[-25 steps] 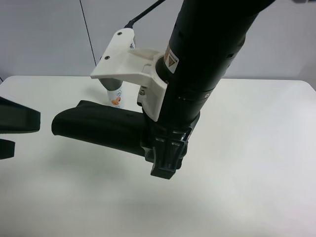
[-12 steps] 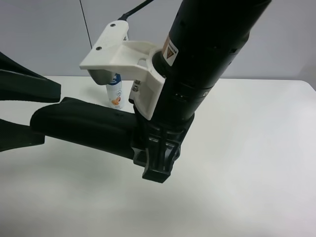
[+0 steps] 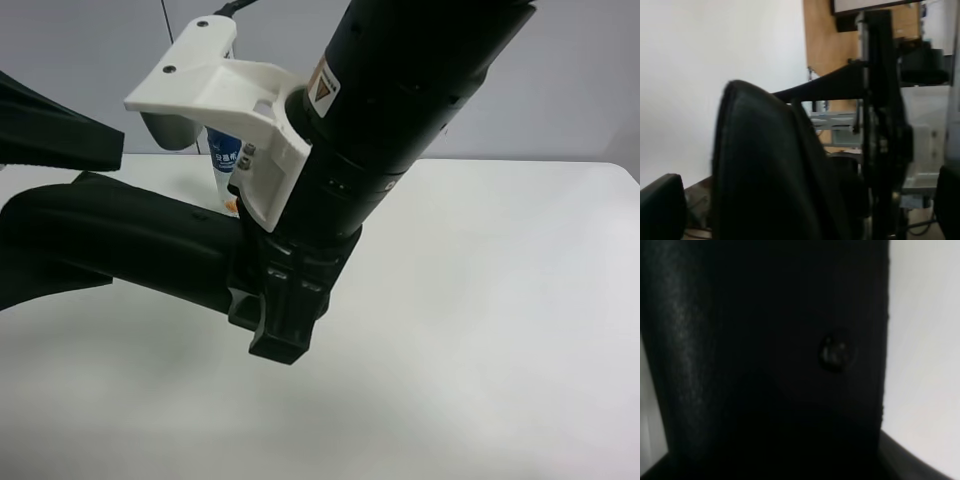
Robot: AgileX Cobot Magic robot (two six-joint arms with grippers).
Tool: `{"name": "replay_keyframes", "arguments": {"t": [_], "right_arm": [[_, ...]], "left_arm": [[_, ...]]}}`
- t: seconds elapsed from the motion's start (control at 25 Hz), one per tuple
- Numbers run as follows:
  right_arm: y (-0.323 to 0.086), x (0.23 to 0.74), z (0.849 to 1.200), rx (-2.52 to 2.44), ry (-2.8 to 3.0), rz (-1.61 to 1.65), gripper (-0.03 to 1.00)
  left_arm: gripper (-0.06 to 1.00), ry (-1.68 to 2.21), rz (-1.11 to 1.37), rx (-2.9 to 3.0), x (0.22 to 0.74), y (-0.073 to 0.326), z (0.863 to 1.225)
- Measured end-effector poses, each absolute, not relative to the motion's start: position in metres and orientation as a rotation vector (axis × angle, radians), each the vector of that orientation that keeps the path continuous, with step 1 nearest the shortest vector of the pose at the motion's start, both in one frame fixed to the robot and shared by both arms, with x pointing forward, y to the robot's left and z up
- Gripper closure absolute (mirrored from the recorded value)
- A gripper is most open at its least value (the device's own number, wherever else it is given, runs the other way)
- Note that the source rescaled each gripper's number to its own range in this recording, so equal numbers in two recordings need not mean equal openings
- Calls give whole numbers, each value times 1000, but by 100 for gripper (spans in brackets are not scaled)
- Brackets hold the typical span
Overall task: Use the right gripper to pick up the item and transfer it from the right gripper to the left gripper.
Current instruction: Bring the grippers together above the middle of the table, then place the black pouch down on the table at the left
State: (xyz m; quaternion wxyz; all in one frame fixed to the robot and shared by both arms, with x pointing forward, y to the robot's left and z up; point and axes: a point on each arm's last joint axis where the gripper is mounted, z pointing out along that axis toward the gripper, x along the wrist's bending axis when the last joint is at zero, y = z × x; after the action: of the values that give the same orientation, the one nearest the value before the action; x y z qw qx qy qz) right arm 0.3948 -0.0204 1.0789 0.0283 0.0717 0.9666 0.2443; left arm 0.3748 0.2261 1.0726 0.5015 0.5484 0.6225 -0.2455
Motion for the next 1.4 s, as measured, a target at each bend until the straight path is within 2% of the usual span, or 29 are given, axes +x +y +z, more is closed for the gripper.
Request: {"name": "replay_keyframes", "arguments": {"t": [0.12, 0.4, 0.52, 0.6, 0.96, 1.0, 1.08, 1.12, 1.2, 1.4], "right_arm": [[-19, 394, 1079, 207, 2987, 778, 96], [-16, 392, 1081, 193, 2991, 839, 96], [-16, 392, 1081, 194, 2989, 847, 96], [-16, 393, 1081, 192, 2986, 844, 96], [-16, 393, 1081, 192, 2986, 845, 95], [-16, 393, 1082, 198, 2986, 849, 80], [-15, 393, 1082, 211, 2976, 864, 31], [-15, 393, 1082, 213, 2975, 865, 19], [-15, 393, 1082, 212, 2980, 857, 4], [-31, 390, 1092, 209, 2962, 763, -2]], "left_arm": [[5, 1496, -608, 1315, 375, 225, 1074], [45, 1494, -611, 1312, 375, 225, 1074], [70, 1495, -610, 1314, 374, 225, 1074], [94, 1498, -608, 1324, 374, 226, 1073], [94, 1498, -612, 1325, 374, 225, 1073], [94, 1496, -616, 1326, 374, 225, 1073], [94, 1491, -625, 1331, 373, 225, 1073], [94, 1490, -628, 1331, 373, 225, 1073], [94, 1488, -630, 1334, 373, 225, 1073], [94, 1487, -631, 1335, 373, 225, 1073]]}}
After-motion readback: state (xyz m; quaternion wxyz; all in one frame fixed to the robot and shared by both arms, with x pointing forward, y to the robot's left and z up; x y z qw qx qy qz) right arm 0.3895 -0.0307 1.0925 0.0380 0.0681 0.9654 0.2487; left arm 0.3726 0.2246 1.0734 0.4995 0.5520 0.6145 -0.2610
